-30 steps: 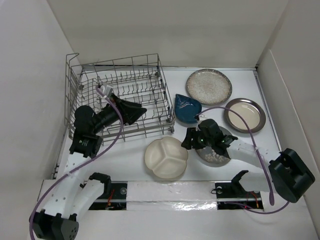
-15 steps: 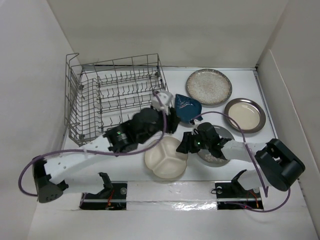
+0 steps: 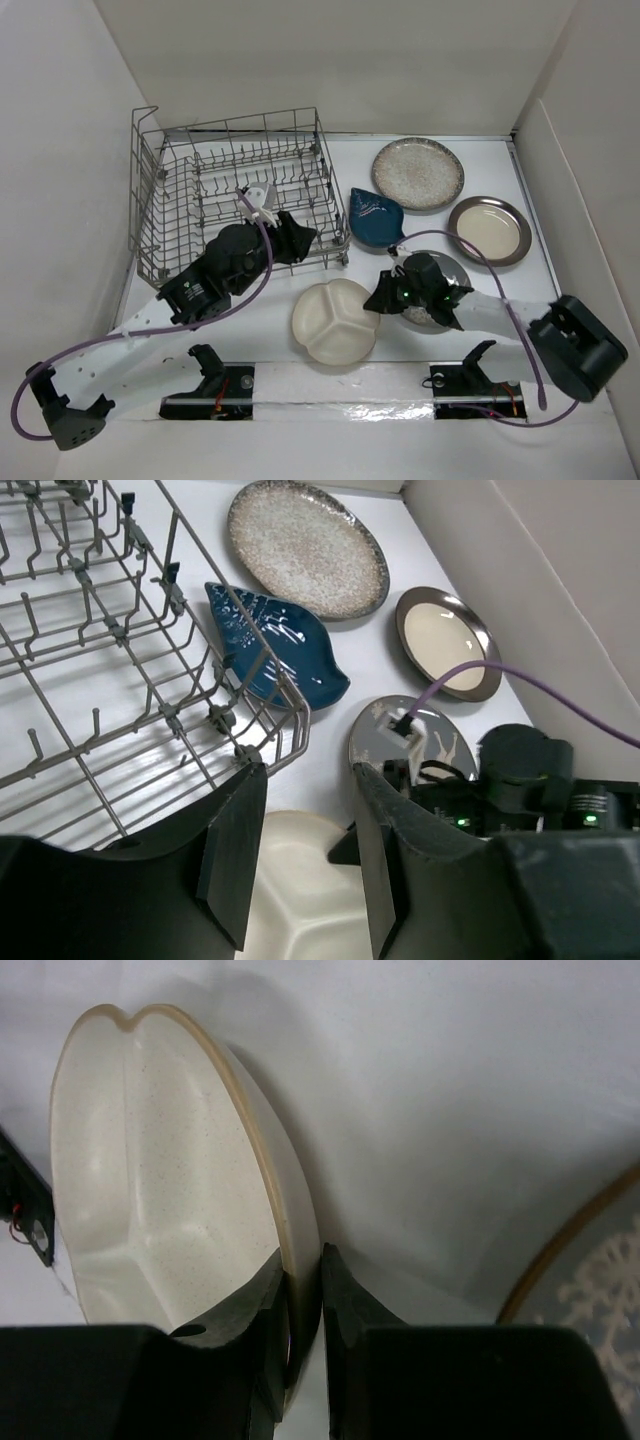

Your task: Load the plates into the dish rack

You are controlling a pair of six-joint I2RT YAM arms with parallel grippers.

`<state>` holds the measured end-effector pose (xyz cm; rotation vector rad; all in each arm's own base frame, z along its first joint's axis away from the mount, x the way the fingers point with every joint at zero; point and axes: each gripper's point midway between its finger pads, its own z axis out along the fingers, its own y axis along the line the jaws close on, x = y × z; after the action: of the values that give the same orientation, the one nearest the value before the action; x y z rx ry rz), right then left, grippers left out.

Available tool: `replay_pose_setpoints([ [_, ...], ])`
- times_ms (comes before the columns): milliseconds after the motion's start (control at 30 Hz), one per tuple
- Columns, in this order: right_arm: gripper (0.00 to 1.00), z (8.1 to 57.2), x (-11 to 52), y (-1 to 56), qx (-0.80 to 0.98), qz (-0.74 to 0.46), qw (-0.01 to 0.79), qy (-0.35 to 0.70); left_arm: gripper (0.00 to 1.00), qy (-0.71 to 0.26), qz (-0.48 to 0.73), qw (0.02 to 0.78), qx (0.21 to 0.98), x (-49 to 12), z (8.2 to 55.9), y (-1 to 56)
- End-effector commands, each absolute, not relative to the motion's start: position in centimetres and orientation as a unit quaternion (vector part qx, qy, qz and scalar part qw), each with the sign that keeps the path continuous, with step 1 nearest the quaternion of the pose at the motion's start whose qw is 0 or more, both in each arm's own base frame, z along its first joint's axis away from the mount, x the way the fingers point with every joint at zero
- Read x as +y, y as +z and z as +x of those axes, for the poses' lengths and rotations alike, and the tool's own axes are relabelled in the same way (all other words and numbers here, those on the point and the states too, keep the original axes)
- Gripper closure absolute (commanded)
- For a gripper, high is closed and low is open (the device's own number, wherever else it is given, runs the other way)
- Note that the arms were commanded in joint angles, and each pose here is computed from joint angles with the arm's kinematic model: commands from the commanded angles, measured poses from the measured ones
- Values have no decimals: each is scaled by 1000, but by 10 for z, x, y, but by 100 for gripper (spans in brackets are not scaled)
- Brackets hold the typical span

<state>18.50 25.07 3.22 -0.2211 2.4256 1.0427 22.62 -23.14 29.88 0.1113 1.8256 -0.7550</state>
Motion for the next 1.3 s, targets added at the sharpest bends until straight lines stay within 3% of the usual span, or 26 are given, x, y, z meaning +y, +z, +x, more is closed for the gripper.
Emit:
replay_pose_setpoints([
  [0,100,178,260,86,847,-114,279,437,62,-334,48,537,773,-235,221,305],
  [167,100,155,257,174,799,-154,316,488,45,-332,76,548,764,-241,222,329],
  [367,100,135,260,302,696,-196,388,572,36,-341,119,556,749,-252,220,354],
  [500,100,141,261,351,658,-209,422,587,32,-355,148,561,733,-250,210,372],
  [800,100,214,253,368,646,-181,475,570,30,-363,173,553,730,-230,195,374],
  [1267,100,248,249,379,636,-170,498,564,32,-284,157,519,790,-229,223,312],
])
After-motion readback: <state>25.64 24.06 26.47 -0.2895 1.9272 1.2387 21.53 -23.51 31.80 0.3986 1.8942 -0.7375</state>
